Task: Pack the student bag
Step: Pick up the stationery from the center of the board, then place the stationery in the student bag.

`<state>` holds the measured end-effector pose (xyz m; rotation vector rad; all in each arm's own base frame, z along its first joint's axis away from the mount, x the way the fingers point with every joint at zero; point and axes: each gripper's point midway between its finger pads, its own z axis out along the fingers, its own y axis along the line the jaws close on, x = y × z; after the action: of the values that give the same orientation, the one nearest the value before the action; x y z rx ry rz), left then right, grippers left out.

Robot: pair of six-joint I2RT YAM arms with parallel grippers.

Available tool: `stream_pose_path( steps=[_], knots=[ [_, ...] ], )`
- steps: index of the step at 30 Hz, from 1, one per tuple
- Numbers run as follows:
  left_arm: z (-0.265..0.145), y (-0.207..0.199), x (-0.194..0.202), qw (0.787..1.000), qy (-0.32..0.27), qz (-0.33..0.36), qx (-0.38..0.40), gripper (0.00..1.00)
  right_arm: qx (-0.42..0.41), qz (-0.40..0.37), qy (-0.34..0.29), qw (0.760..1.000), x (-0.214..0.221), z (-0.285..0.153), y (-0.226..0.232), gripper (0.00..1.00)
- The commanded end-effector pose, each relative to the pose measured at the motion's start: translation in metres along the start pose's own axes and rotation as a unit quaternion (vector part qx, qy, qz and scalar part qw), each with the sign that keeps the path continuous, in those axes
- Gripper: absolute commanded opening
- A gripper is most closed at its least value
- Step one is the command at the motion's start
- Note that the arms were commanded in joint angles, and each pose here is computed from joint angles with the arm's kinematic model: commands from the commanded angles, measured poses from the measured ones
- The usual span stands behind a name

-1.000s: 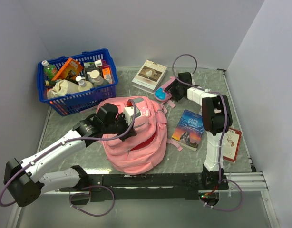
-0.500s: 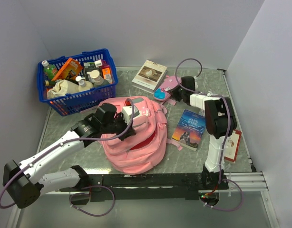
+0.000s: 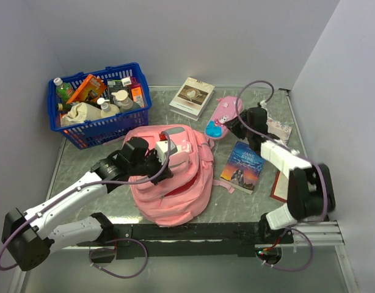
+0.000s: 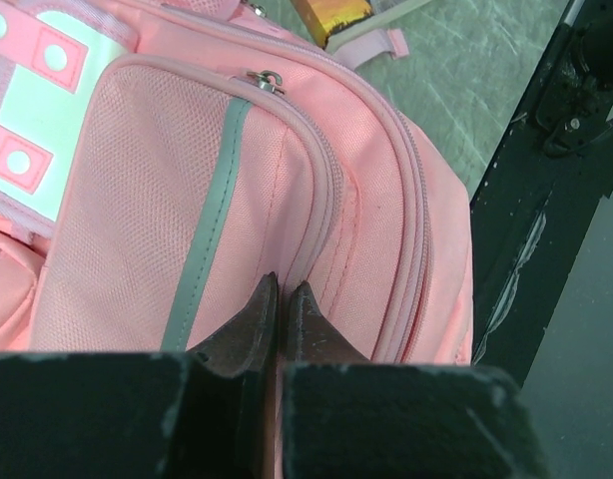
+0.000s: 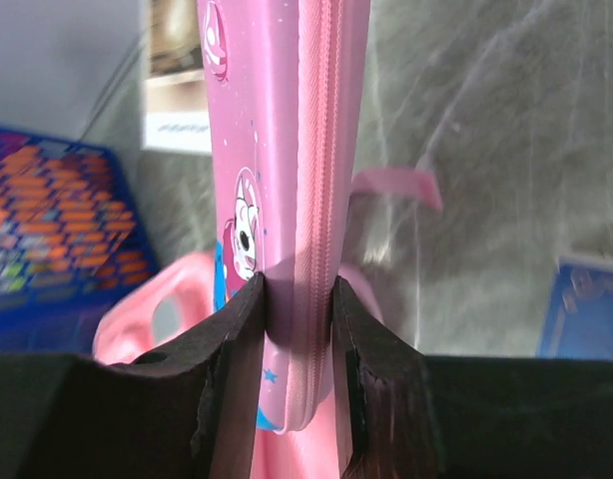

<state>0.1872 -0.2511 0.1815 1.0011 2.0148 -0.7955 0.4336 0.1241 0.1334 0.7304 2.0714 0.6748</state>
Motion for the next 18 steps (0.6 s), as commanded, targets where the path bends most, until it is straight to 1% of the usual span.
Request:
stream_pose_path(
  steps=[1,3,5,6,7,9,12,15,18],
  knots=[
    [0.002,0.013,-0.015,0.999,-0.041,0.004,-0.028,0.01,-0.053,-0.032,-0.022,0.998,-0.001,-0.06,0.015,0.12],
    [0.006,0.016,-0.012,0.999,-0.041,0.006,-0.031,0.01,-0.069,-0.038,-0.025,0.997,0.009,-0.088,0.015,0.12],
    [0.008,0.019,-0.014,0.998,-0.044,0.003,-0.04,0.01,-0.06,-0.043,-0.001,0.997,0.028,-0.105,0.006,0.12],
    [0.009,0.02,-0.015,0.998,-0.045,0.004,-0.04,0.01,-0.073,-0.048,-0.003,0.996,0.033,-0.121,0.008,0.13],
    [0.009,0.022,-0.017,0.998,-0.048,0.003,-0.044,0.01,-0.063,-0.046,0.014,0.997,0.045,-0.129,0.0,0.12],
    [0.009,0.025,-0.024,0.997,-0.059,0.003,-0.055,0.01,-0.079,-0.05,0.027,0.995,0.063,-0.15,0.0,0.13],
    [0.008,0.026,-0.032,0.996,-0.069,-0.001,-0.06,0.01,-0.085,-0.022,0.054,0.995,0.088,-0.17,-0.008,0.13],
    [0.01,0.028,-0.034,0.995,-0.07,-0.012,-0.063,0.01,-0.096,-0.005,0.071,0.993,0.101,-0.184,-0.004,0.13],
    [0.009,0.029,-0.041,0.995,-0.076,-0.021,-0.068,0.01,-0.096,-0.005,0.086,0.992,0.106,-0.194,0.004,0.12]
  ],
)
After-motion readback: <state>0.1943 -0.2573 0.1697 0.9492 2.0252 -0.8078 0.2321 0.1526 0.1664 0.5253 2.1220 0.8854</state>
